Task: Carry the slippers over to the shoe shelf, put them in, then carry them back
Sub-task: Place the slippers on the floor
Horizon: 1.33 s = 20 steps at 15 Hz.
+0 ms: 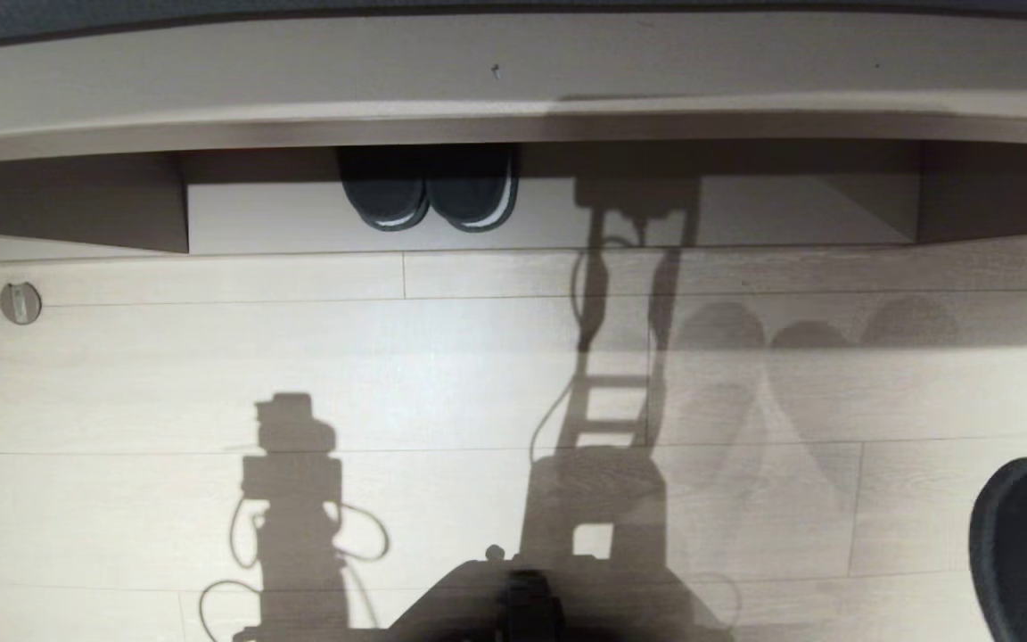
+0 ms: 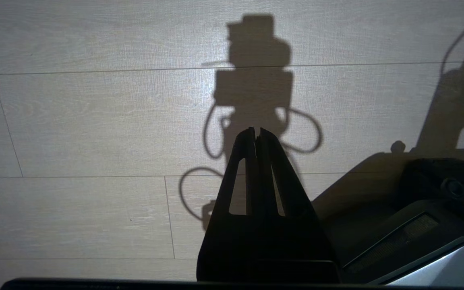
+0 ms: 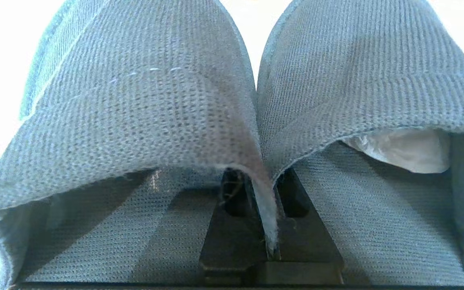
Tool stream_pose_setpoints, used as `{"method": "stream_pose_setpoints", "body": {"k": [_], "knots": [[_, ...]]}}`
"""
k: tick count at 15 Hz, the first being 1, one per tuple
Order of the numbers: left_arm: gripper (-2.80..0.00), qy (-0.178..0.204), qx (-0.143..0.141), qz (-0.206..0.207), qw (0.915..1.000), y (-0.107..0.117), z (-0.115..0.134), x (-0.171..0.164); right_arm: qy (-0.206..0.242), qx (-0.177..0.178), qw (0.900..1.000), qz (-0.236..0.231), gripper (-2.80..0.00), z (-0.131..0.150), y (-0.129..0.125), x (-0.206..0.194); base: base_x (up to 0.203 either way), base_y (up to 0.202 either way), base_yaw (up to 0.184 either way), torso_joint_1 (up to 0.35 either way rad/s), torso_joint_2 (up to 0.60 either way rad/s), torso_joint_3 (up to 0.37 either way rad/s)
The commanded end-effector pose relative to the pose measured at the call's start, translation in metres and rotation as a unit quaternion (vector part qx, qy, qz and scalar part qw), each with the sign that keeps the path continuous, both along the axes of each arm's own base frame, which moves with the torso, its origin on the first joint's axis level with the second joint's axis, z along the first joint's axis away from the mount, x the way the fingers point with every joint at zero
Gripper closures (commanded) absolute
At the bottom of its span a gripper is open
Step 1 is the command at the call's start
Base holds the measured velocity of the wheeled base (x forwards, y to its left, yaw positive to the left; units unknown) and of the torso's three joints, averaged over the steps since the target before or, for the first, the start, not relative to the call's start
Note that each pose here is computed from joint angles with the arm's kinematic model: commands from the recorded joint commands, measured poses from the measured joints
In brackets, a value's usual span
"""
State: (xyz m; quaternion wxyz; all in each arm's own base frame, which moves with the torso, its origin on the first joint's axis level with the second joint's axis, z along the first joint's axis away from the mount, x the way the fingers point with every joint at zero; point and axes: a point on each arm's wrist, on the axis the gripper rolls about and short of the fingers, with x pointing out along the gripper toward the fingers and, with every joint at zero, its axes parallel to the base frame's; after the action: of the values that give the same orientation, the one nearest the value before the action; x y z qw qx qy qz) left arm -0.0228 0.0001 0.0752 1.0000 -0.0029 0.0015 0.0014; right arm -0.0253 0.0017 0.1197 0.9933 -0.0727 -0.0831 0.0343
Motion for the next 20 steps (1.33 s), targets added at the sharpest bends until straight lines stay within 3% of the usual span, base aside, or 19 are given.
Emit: {"method": "stream_pose_setpoints", "body": {"k": [1, 5, 10, 20], "knots": [[0.0, 0.0, 0.0, 0.0, 1.0, 0.0, 0.0, 0.0, 0.011, 0.002, 1.0, -0.003, 0.0, -0.028, 0.0, 0.001, 0.0, 0.0, 0.0, 0.0, 0.0, 0.0], [0.0, 0.0, 0.0, -0.001, 1.0, 0.0, 0.0, 0.0, 0.087, 0.018, 0.996, -0.028, 0.0, -0.046, -0.001, 0.002, 0.0, 0.0, 0.0, 0.0, 0.0, 0.0], [0.0, 0.0, -0.003, 0.0, 1.0, 0.0, 0.0, 0.0, 0.082, 0.03, 0.996, -0.03, 0.0, -0.045, -0.001, 0.002, 0.0, 0.0, 0.0, 0.0, 0.0, 0.041], [0.0, 0.0, -0.003, 0.0, 1.0, 0.0, 0.0, 0.0, 0.083, 0.04, 0.995, -0.031, 0.0, -0.045, -0.001, 0.002, 0.0, 0.0, 0.0, 0.003, 0.0, 0.199]]}}
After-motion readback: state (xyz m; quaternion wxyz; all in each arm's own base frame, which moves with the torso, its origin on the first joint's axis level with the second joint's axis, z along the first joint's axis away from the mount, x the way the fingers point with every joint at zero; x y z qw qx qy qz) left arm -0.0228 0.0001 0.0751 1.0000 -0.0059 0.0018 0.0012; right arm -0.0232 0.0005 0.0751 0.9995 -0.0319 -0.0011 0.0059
